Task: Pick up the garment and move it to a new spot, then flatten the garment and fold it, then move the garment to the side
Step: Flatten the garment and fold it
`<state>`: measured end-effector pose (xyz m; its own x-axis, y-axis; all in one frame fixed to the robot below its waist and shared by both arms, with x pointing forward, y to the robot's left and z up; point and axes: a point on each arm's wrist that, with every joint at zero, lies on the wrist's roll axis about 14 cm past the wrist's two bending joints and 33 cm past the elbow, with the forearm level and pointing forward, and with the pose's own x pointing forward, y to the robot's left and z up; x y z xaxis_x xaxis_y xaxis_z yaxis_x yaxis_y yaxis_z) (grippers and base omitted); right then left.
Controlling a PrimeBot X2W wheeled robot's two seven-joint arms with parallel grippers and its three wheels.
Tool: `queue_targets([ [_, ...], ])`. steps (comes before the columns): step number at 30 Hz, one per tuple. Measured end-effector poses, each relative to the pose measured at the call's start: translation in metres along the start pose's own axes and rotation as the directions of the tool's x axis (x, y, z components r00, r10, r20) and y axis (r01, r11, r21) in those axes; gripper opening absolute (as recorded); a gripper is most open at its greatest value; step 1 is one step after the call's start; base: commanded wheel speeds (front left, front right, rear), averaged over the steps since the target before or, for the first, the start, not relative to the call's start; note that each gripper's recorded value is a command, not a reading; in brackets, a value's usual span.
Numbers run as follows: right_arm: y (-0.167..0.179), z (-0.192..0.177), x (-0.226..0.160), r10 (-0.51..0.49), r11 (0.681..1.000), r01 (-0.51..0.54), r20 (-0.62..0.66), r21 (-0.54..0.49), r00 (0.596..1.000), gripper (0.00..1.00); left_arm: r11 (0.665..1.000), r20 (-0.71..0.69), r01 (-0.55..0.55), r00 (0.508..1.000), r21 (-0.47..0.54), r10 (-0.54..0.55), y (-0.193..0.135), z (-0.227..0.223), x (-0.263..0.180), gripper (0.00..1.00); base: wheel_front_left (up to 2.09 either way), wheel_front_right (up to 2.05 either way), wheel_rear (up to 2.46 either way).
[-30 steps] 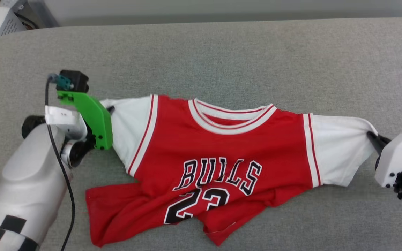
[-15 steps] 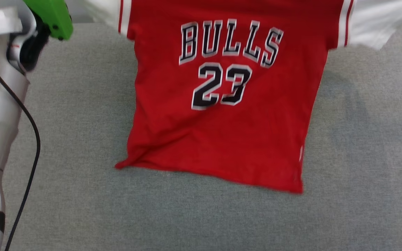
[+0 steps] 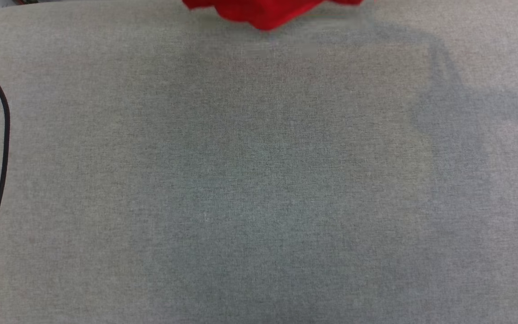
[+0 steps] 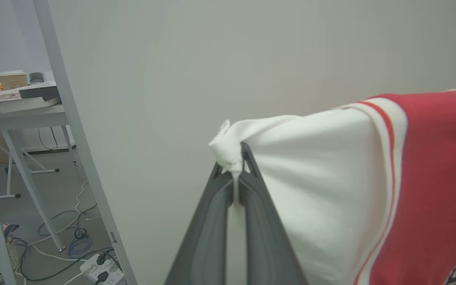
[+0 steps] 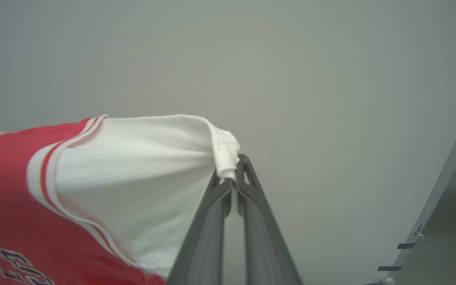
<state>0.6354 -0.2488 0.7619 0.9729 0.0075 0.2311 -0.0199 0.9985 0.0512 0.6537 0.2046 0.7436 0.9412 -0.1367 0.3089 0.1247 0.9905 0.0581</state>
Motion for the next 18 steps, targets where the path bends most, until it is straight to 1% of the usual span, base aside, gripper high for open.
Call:
queue_targets([
  [3,0.008,0.003,0.012,0.013,1.000,-0.014,0.032,0.007,0.999,0.00,1.000,0.013,-0.017,1.000,-0.011,0.018,0.004,-0.003,0.008,0.00,0.00,0.00,0.00],
  [6,0.016,-0.011,0.022,0.027,1.000,-0.027,0.020,0.003,0.999,0.00,0.999,0.014,-0.027,1.000,-0.017,0.027,0.008,-0.015,0.015,0.00,0.00,0.00,0.00],
  [8,0.021,-0.028,0.029,0.036,0.999,-0.036,-0.005,0.006,0.999,0.00,0.999,0.005,-0.028,1.000,-0.037,0.028,0.007,-0.028,0.019,0.00,0.00,0.00,0.00],
  [12,0.035,-0.076,0.039,0.067,0.998,-0.066,-0.081,0.020,0.994,0.00,0.998,-0.030,-0.015,0.999,-0.068,0.013,0.000,-0.067,0.023,0.00,0.00,0.00,0.00],
  [15,0.048,-0.117,0.043,0.097,0.995,-0.091,-0.146,0.043,0.985,0.00,0.995,-0.077,-0.023,0.997,-0.099,0.016,-0.001,-0.102,0.023,0.00,0.00,0.00,0.00],
  [18,0.054,-0.145,0.044,0.114,0.993,-0.104,-0.194,0.063,0.974,0.00,0.992,-0.136,-0.042,0.990,-0.120,0.025,0.000,-0.136,0.015,0.00,0.00,0.00,0.00],
])
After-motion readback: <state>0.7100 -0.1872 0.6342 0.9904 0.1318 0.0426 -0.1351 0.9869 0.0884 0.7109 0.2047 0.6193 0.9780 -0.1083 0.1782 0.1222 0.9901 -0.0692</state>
